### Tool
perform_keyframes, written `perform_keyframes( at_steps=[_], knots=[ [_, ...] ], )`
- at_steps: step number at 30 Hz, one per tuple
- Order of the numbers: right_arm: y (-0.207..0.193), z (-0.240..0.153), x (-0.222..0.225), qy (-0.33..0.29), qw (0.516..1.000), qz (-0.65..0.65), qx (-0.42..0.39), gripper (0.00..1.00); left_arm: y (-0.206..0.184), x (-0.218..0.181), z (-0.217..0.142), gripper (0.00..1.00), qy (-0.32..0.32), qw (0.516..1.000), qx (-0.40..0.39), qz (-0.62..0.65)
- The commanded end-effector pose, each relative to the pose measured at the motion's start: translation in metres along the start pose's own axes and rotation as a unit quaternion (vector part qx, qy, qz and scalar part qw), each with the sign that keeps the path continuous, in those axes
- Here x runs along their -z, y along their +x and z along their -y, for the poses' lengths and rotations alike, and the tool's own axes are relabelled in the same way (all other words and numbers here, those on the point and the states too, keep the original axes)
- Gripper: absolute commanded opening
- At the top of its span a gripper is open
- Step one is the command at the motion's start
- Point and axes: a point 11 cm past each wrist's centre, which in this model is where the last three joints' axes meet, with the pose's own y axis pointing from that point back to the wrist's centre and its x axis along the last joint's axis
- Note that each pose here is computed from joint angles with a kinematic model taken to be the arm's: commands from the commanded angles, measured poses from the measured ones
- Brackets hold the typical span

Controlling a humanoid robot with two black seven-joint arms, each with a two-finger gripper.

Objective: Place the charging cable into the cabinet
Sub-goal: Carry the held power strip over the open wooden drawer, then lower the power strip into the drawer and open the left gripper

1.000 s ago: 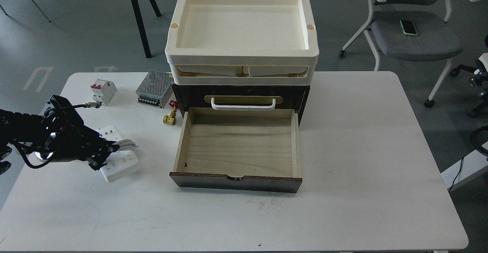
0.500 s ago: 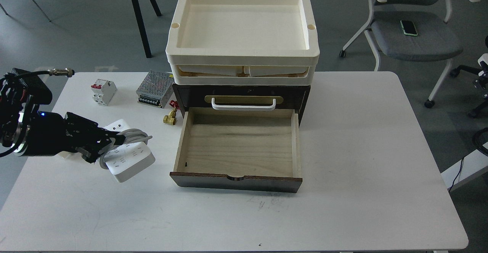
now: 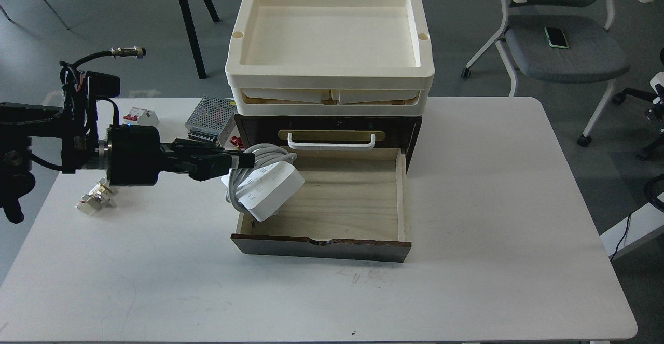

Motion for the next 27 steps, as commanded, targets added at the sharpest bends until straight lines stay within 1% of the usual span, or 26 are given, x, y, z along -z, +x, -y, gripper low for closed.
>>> perform_keyframes(
  at_steps=[1,6,10,17,27],
  knots=[
    [0.003,-0.001,0.001,0.001,1.0,-0.002,-0.004,1.0,0.001,0.01,0.021,0.0,-0.003,1.0,-0.003,-0.014],
    [0.008,-0.002,0.004,0.004,1.0,-0.006,-0.011,1.0,0.0,0.014,0.042,0.0,-0.007,1.0,-0.003,-0.026],
    [0.012,-0.004,0.006,0.006,1.0,-0.009,-0.017,1.0,0.0,0.017,0.051,0.0,-0.009,0.999,-0.004,-0.033],
    [0.012,-0.004,0.006,0.005,1.0,-0.009,-0.018,1.0,-0.001,0.032,0.064,0.0,0.007,0.999,-0.009,-0.051],
    [0.013,-0.004,0.006,0.005,1.0,-0.009,-0.018,1.0,-0.036,0.047,0.094,0.0,0.024,0.995,0.011,-0.096]
  ],
)
